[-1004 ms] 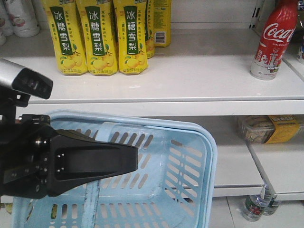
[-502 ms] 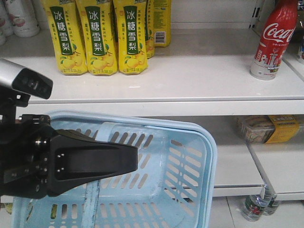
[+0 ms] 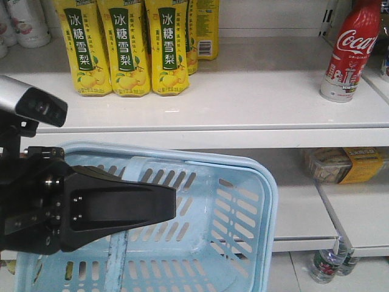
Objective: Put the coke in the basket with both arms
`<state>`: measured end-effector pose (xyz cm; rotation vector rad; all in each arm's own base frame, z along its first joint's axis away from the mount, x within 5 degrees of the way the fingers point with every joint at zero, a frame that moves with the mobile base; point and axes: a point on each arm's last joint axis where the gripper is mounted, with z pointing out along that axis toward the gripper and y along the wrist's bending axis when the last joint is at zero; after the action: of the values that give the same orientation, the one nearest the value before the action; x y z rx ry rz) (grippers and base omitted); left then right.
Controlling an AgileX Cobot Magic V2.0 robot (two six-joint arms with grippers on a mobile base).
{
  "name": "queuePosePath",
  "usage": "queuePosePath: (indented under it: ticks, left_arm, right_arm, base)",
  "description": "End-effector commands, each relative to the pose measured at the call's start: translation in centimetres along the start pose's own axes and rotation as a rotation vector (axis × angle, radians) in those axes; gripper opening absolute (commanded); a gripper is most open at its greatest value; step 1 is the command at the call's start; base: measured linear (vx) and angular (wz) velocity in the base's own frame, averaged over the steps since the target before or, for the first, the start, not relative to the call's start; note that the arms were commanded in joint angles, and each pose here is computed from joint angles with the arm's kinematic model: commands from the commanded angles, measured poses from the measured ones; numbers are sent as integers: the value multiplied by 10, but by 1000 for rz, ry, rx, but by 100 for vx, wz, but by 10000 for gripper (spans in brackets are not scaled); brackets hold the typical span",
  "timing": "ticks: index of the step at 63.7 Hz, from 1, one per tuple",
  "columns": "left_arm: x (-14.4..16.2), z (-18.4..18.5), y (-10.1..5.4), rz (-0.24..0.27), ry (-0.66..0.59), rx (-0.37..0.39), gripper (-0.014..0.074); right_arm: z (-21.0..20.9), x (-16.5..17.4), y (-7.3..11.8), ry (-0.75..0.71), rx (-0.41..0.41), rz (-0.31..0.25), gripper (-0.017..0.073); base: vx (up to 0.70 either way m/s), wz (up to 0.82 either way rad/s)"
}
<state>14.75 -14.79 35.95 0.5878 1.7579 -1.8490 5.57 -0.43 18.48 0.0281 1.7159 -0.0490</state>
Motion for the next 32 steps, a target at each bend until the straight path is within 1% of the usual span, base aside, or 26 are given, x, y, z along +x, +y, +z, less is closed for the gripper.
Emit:
queuePosePath:
  ticks: [1, 5, 8, 12, 13, 15, 18, 20, 24, 30, 32]
  left_arm:
    - [-8, -1, -18, 14, -62, 89, -6]
    - [-8, -1, -18, 14, -62, 89, -6]
    - [-8, -1, -18, 14, -62, 89, -6]
    - [-8, -1, -18, 14, -62, 89, -6]
    - [-8, -1, -18, 14, -62, 89, -6]
    - [-8, -1, -18, 14, -62, 89, -6]
    - [-8, -1, -18, 14, -62, 89, -6]
    - [-8, -1, -18, 14, -62, 89, -6]
    - [-8, -1, -18, 14, -62, 89, -6]
    - [-8, -1, -18, 14, -62, 89, -6]
    - [-8, -1, -18, 14, -62, 89, -6]
  right_arm:
    - [-2, -14, 3, -174, -39, 90, -5]
    - [-3, -21, 4, -248, -68, 224, -5]
    - [-4, -24, 4, -289, -84, 301, -5]
    - [-6, -29, 3, -334, -97, 356, -5]
    - [-6, -29, 3, -341, -98, 356, -5]
    - [-6, -30, 3, -355, -101, 376, -5]
    - [-7, -33, 3, -383, -106, 392, -5]
    - [-8, -35, 2, -404, -110, 414, -5]
    - [-10, -38, 1, -441, -122, 491, -5]
    - [-13, -45, -3, -521, -150, 660, -5]
    - [-15, -49, -3, -531, -161, 689, -5]
  base:
    - [0, 0]
    - [0, 0]
    - [0, 0]
    - [0, 0]
    - [0, 0]
    - [0, 0]
    - [0, 0]
    - [0, 0]
    - [0, 0]
    - [0, 0]
    - [0, 0]
